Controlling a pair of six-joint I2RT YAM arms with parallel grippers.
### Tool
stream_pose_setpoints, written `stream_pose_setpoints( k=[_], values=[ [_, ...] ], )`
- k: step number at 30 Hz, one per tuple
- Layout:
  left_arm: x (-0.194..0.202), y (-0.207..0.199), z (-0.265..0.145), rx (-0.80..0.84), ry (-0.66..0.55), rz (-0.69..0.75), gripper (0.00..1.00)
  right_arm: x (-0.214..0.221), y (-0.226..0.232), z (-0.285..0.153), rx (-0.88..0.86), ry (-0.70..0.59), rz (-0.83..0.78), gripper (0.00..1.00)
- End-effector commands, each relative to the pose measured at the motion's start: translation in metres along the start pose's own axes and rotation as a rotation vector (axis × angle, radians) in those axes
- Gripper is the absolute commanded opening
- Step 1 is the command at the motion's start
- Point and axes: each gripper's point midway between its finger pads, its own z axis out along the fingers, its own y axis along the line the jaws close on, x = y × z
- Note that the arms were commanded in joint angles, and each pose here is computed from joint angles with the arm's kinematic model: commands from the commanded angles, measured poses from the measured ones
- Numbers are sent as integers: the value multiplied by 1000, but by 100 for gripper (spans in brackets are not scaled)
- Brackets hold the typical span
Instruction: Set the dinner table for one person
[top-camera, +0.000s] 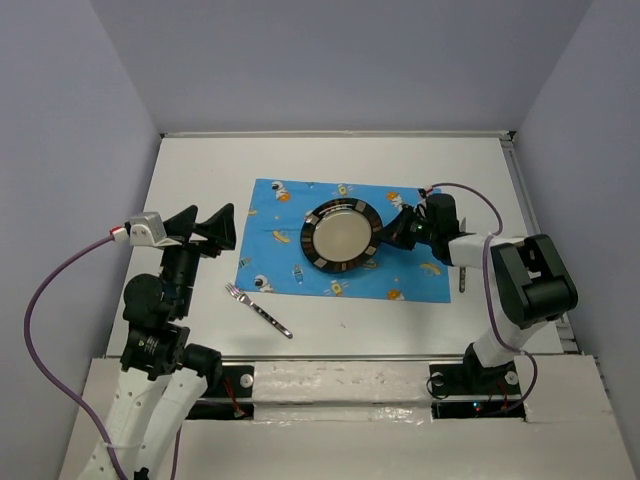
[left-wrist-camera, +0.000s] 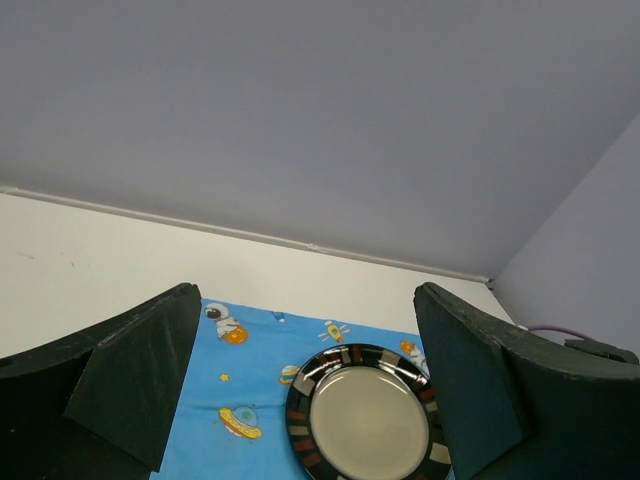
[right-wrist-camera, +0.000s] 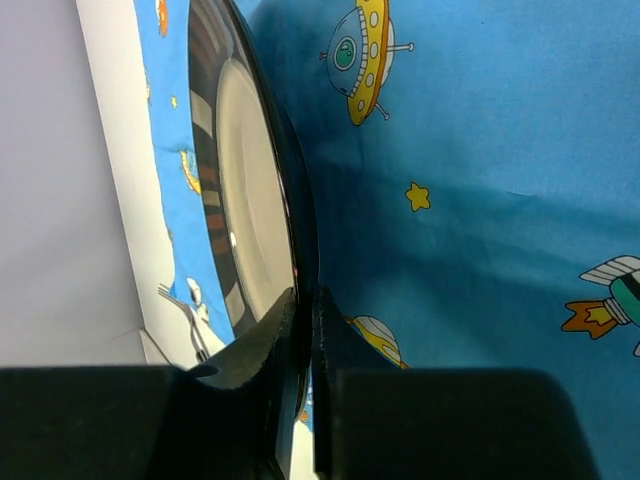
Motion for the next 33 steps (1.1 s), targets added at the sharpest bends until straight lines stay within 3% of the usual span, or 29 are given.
stream_pose_setpoints(
  k=[1, 3, 4, 7, 11, 13, 15, 17, 18, 20, 24, 33],
  values=[
    [-13, -7, 2, 27, -37, 5, 99, -27, 31, -3, -97, -65, -85, 25],
    [-13, -7, 2, 26, -37, 6, 99, -29, 26, -4, -58, -73, -96, 37],
    [-13, -6, 2, 23, -37, 7, 99, -32, 20, -5, -12, -75, -117, 49],
    [-12, -6, 3, 19, -32, 6, 99, -38, 16, -11, 50, -90, -173, 63],
    [-13, -5, 3, 15, -34, 3, 99, -53, 6, -20, 156, -140, -239, 63],
    [-12, -5, 2, 14, -32, 3, 99, -61, -6, -25, 232, -155, -273, 57],
    [-13, -6, 2, 17, -32, 0, 99, -73, -8, -26, 277, -180, -296, 44],
    [-13, -6, 2, 18, -32, 0, 99, -85, -32, -31, 377, -195, -299, 26],
    [-13, -6, 2, 18, -32, 0, 99, -94, -30, -31, 393, -209, -322, 12],
    [-13, -6, 2, 18, -33, 0, 99, -100, -50, -29, 474, -199, -322, 2],
    [-12, -7, 2, 25, -31, -3, 99, -116, -75, -23, 574, -190, -313, 0],
    [-9, -11, 2, 43, -16, -7, 99, -149, -98, 14, 607, -162, -286, 0]
  ],
)
